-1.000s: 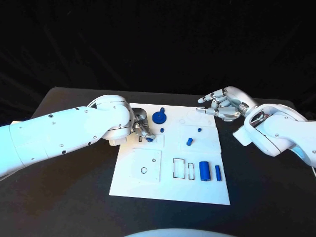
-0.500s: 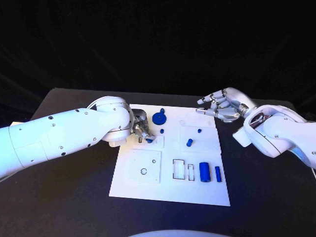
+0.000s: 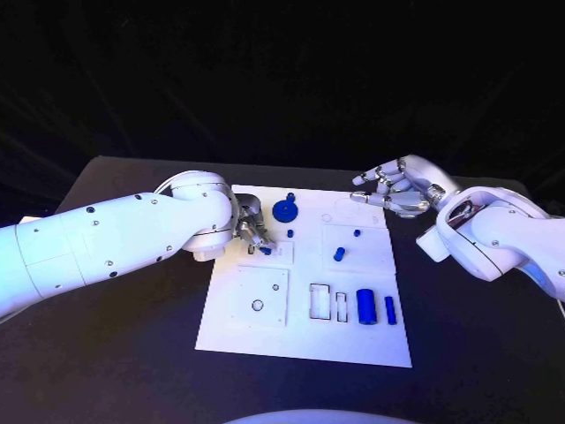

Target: Assemble the parts on the task board

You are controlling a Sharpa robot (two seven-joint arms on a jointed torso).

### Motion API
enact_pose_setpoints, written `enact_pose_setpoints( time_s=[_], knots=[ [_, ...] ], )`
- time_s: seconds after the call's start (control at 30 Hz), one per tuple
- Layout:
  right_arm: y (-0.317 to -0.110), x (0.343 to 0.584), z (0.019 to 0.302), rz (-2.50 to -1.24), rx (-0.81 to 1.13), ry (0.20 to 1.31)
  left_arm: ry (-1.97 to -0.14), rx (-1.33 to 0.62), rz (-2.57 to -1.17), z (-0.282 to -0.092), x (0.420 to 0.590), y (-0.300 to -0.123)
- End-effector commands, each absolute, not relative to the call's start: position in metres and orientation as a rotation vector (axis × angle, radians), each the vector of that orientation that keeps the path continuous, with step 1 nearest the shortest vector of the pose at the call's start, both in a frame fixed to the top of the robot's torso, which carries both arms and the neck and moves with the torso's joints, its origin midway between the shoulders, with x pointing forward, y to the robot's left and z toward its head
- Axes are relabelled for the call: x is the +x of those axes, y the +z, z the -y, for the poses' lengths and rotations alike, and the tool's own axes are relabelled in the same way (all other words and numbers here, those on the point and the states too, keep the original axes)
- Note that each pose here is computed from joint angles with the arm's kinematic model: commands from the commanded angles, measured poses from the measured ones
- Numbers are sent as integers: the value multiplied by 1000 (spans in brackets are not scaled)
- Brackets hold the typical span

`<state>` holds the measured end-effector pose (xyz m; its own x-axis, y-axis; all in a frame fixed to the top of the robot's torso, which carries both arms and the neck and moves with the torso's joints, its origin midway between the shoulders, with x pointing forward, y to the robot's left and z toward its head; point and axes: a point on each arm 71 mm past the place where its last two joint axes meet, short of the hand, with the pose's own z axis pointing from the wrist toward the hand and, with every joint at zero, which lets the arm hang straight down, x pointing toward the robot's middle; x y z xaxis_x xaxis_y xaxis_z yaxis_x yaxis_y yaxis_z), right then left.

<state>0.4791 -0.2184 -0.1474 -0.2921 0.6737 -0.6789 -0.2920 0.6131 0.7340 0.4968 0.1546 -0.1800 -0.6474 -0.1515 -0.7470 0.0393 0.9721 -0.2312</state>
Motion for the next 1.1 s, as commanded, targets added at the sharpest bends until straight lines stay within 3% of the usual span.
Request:
enact_pose_setpoints(
  time_s=[0.03, 1.1],
  knots=[
    [-147, 478, 216, -1600, 307, 993, -261, -61, -2263, -155, 496, -180],
    [-147, 477, 217, -1603, 323, 998, -237, -12, -2312, -152, 495, -183]
  ],
)
